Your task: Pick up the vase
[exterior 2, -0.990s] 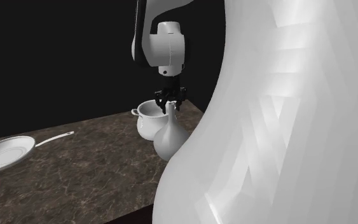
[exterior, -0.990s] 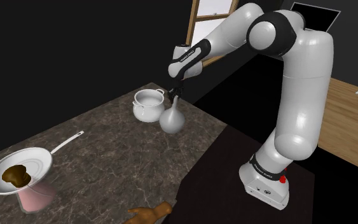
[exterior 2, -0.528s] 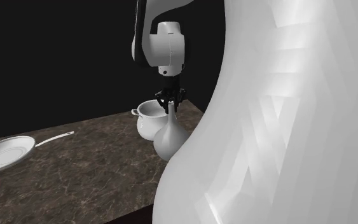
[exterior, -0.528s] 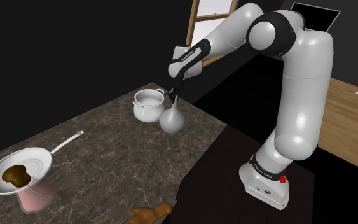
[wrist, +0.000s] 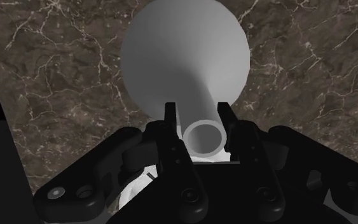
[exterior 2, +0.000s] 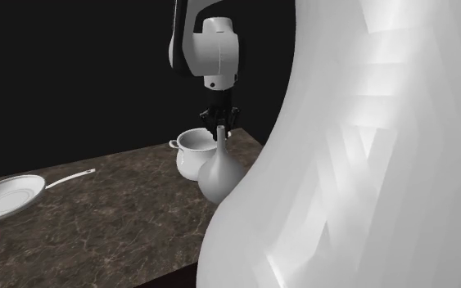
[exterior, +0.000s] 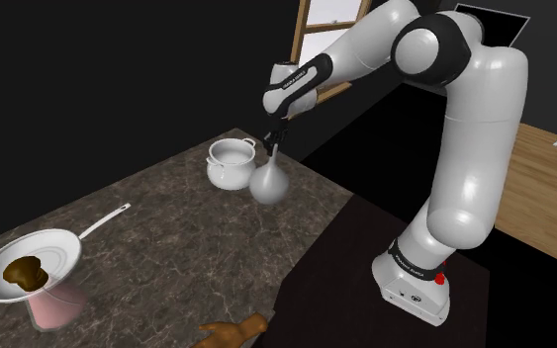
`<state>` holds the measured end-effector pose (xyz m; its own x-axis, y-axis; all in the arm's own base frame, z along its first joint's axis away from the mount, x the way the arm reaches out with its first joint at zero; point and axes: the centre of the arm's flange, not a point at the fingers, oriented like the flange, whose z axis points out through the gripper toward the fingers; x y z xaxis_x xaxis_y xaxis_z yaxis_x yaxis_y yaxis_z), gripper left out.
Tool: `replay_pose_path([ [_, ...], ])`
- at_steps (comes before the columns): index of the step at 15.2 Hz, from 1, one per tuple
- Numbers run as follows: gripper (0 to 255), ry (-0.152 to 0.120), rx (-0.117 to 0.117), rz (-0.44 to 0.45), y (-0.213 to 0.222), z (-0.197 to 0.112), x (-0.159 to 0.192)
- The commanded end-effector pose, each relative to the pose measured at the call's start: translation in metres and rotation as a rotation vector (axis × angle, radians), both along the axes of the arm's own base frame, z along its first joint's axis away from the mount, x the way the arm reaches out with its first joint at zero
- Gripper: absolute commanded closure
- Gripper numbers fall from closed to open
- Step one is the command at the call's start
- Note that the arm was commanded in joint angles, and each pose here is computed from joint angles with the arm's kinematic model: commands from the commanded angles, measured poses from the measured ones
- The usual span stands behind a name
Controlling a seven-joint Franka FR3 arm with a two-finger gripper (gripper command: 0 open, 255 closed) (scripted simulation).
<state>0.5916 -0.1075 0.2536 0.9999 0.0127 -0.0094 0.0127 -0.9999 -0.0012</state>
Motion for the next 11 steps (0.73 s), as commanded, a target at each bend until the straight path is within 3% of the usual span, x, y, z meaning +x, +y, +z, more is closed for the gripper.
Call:
replay_pose_path([
  [1, 255, -0.001, 0.0, 0.0, 0.001, 0.012, -0.001],
  [11, 255, -0.001, 0.0, 0.0, 0.001, 0.055, -0.001],
])
